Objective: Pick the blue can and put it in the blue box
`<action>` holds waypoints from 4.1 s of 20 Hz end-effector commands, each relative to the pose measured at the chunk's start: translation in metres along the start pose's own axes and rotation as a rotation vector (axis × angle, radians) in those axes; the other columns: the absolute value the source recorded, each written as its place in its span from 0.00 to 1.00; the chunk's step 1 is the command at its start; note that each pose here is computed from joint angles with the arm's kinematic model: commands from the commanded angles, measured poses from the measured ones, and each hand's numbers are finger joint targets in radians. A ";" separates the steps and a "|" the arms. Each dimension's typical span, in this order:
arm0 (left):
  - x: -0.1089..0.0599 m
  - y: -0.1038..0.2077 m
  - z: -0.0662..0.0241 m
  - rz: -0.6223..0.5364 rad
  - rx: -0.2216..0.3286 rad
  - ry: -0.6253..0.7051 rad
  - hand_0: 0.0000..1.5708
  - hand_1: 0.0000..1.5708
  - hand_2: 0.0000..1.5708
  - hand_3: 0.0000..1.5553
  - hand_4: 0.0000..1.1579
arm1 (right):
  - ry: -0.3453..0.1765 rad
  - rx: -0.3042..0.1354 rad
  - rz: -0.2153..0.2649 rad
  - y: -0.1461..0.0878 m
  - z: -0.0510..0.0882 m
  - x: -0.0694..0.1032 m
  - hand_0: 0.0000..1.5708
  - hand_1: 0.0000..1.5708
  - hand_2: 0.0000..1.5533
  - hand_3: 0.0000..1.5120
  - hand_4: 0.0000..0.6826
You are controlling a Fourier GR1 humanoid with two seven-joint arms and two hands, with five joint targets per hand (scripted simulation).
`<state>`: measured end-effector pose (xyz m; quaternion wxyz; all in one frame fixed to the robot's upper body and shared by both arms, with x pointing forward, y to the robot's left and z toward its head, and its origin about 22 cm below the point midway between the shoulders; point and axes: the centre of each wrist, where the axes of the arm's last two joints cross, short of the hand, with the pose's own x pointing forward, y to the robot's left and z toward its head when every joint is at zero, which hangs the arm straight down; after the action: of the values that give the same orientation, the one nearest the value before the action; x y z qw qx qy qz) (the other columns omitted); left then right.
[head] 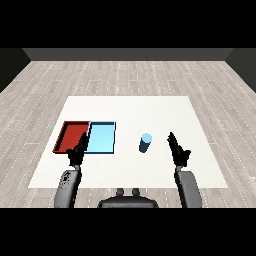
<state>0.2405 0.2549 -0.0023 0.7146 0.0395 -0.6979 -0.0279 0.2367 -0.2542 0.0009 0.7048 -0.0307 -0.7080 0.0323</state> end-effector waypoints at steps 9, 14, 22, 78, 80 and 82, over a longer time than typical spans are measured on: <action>0.030 -0.015 -0.0049 0.161 -0.015 -0.435 0.00 0.00 0.00 0.00 0.00 | -0.316 0.073 -0.201 0.003 -0.031 0.023 0.00 0.00 0.00 0.00 0.00; 0.003 -0.010 0.0054 0.178 -0.027 -0.460 0.00 0.00 0.00 0.00 0.00 | -0.331 0.115 -0.191 -0.040 -0.041 0.022 0.00 0.00 0.00 0.00 0.00; -0.002 -0.007 -0.0008 0.202 -0.035 -0.478 0.00 0.00 0.00 0.00 0.00 | -0.312 0.109 -0.196 -0.017 -0.044 0.000 0.00 0.00 0.00 0.00 0.00; 0.011 0.014 -0.0048 0.198 0.017 -0.471 0.00 0.00 0.00 0.00 0.00 | -0.057 0.134 -0.339 0.056 -0.086 -0.069 0.00 0.00 0.00 0.00 0.00; 0.018 -0.014 0.0095 0.194 0.025 -0.499 0.00 0.00 0.00 0.00 0.00 | -0.072 0.149 -0.354 0.066 -0.092 -0.063 0.00 0.00 0.00 0.00 0.00; -0.007 -0.001 -0.0042 0.227 0.021 -0.500 0.00 0.00 0.00 0.00 0.00 | -0.044 0.159 -0.354 0.055 -0.074 -0.068 0.00 0.00 0.00 0.00 0.00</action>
<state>0.2395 0.2568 0.0095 0.5228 -0.0356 -0.8505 0.0451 0.3200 -0.1987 -0.0687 0.6810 0.1422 -0.7175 -0.0360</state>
